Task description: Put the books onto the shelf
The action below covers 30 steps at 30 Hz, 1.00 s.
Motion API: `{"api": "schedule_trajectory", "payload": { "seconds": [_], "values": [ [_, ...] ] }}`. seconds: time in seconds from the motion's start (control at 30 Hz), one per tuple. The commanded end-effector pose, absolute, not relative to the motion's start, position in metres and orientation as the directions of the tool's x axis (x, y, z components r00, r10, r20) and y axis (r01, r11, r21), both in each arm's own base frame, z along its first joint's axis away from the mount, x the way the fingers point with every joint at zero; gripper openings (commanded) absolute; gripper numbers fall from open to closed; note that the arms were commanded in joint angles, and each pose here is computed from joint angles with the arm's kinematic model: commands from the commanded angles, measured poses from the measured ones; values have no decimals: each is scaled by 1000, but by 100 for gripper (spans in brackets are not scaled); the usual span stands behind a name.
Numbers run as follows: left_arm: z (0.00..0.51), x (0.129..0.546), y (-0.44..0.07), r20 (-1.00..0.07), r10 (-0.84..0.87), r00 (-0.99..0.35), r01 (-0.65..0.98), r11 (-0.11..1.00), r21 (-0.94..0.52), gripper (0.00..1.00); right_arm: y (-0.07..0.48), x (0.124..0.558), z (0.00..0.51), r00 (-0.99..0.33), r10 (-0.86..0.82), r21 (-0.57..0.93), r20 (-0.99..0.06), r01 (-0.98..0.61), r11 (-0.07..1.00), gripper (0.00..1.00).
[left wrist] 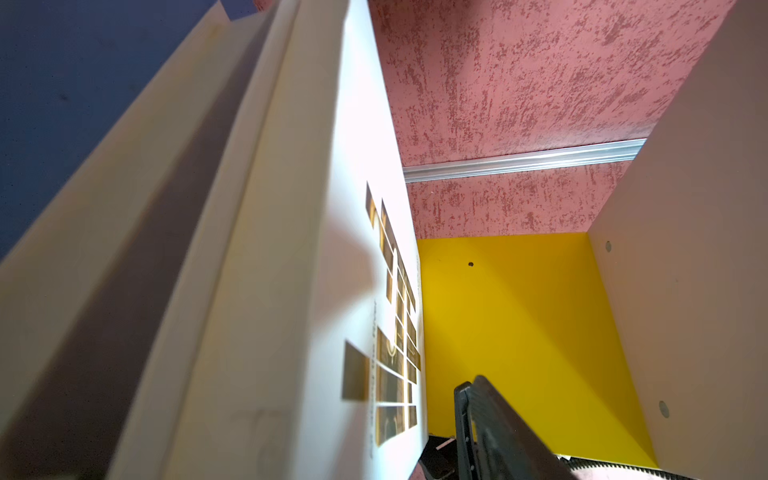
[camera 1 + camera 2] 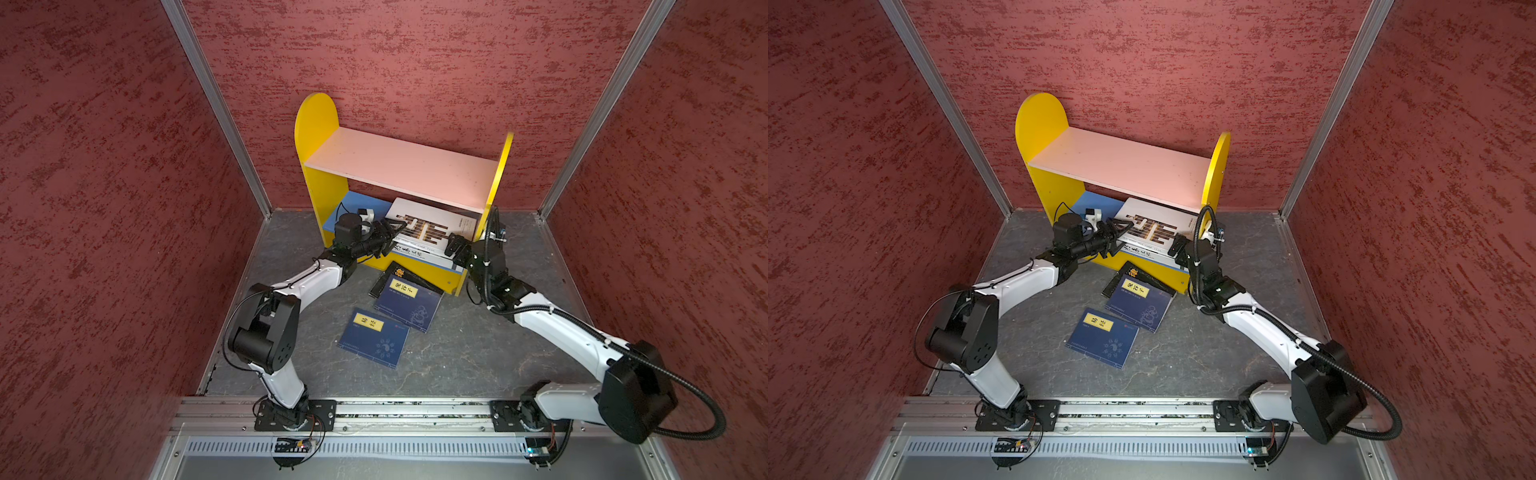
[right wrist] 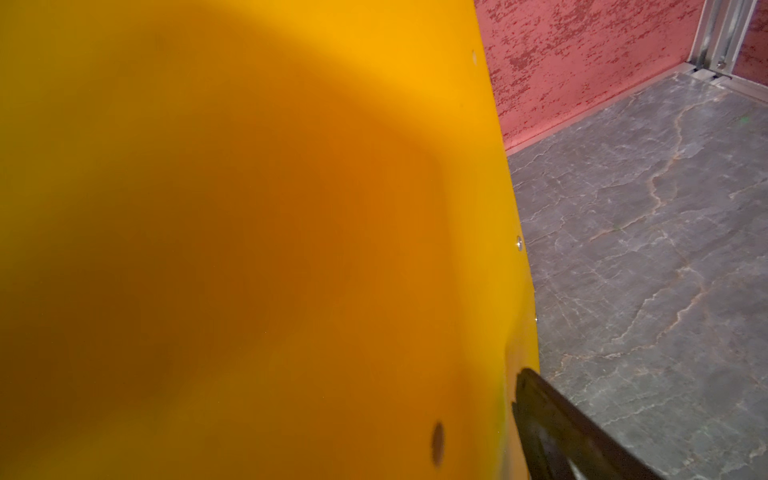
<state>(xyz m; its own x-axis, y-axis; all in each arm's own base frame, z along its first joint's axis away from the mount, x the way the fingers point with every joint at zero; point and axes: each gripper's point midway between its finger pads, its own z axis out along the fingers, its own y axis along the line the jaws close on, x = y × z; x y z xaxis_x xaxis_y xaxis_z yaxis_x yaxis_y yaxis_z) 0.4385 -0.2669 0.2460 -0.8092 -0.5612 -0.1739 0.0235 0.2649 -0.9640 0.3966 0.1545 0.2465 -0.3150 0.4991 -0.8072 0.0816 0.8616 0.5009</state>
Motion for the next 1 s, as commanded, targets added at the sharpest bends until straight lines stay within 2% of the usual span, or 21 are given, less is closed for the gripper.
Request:
{"api": "schedule_trajectory", "payload": {
  "seconds": [0.0,0.03,0.07,0.23,0.43,0.67,0.83,0.97],
  "values": [
    [258,438,-253,-224,-582,-782,26,328,-944,84,155,397,237,-330,487,483,-809,99,870,99],
    [253,437,-248,-213,-596,-775,-15,353,-935,98,155,397,237,-330,485,481,-810,99,871,99],
    [243,437,-239,-202,-619,-759,-76,392,-917,99,155,396,236,-333,484,480,-809,100,872,99],
    [223,431,-207,-218,-680,-701,-218,494,-842,99,156,394,231,-348,480,480,-805,93,873,99],
    [224,436,-180,-257,-681,-685,-225,534,-815,99,158,394,232,-353,478,481,-804,86,872,99],
    [247,446,-201,-362,-554,-749,-8,555,-832,99,160,394,233,-361,465,473,-808,72,878,99],
    [256,453,-207,-426,-507,-749,64,584,-809,99,161,393,234,-368,453,465,-812,62,883,99],
    [258,459,-210,-436,-501,-747,89,575,-813,99,162,391,234,-373,448,463,-812,55,885,99]
  ]
}}
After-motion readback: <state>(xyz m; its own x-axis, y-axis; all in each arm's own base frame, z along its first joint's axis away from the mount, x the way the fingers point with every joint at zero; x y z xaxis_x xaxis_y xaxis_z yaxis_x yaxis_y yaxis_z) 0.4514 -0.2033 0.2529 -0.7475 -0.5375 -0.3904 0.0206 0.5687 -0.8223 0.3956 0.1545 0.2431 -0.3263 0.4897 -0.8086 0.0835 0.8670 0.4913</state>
